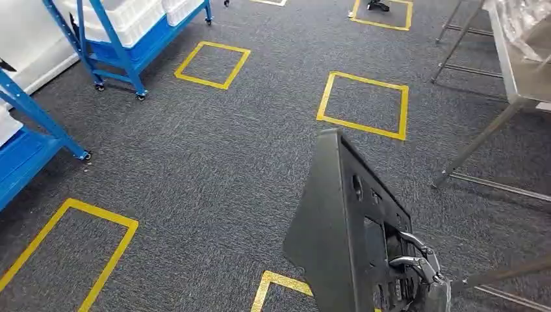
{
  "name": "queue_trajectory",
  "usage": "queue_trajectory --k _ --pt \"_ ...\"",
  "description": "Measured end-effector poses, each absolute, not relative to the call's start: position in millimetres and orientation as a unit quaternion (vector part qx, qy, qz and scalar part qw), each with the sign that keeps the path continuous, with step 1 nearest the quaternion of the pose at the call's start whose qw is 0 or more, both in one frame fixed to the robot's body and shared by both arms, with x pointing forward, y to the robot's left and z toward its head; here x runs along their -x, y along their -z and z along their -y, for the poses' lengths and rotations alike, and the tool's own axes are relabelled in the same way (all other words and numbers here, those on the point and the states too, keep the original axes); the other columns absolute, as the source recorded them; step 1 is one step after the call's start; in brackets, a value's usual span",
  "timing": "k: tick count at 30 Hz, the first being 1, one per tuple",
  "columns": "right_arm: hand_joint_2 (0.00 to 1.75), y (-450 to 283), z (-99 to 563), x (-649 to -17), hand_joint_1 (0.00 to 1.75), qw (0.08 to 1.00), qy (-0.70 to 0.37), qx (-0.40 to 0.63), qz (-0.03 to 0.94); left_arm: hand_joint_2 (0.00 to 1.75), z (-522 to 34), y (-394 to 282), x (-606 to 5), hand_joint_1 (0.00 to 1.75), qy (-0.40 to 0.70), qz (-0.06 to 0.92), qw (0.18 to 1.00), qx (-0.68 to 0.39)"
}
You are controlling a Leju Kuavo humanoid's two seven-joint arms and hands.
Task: Take the parts from the cabinet and place them on the table.
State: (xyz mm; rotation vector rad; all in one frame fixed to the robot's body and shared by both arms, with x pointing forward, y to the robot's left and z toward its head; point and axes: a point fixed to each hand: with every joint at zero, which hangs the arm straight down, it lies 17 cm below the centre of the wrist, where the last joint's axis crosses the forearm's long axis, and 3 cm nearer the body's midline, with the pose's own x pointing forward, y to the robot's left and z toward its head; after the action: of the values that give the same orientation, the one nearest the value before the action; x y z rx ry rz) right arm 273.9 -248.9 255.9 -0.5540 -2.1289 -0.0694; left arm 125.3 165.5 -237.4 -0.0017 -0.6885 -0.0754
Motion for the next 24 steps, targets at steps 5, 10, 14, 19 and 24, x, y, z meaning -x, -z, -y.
queue_trajectory --k 5,10,14,19,24 --pt "1.75 -250.8 250.4 -275.0 1.75 0.452 0.004 0.26 0.853 0.0 -165.7 237.3 -126.8 0.0 0.034 0.337 0.941 0.001" --pt "1.75 -249.7 248.7 -276.7 1.75 0.43 -0.061 0.347 0.832 0.0 -163.5 237.1 -128.5 0.0 0.039 0.336 0.941 0.003" --pt "1.75 -247.1 250.3 -280.6 1.75 0.418 -0.092 0.393 0.814 0.0 -162.4 237.3 -128.0 0.0 0.04 0.335 0.941 0.004" --pt "1.75 -239.4 255.6 -283.0 1.75 0.428 -0.092 0.403 0.804 0.0 -160.8 237.7 -125.1 0.0 0.045 0.333 0.942 0.007" --pt "1.75 -234.4 255.7 -285.2 1.75 0.429 -0.109 0.419 0.793 0.0 -161.1 238.1 -125.2 0.0 0.046 0.332 0.942 0.008"
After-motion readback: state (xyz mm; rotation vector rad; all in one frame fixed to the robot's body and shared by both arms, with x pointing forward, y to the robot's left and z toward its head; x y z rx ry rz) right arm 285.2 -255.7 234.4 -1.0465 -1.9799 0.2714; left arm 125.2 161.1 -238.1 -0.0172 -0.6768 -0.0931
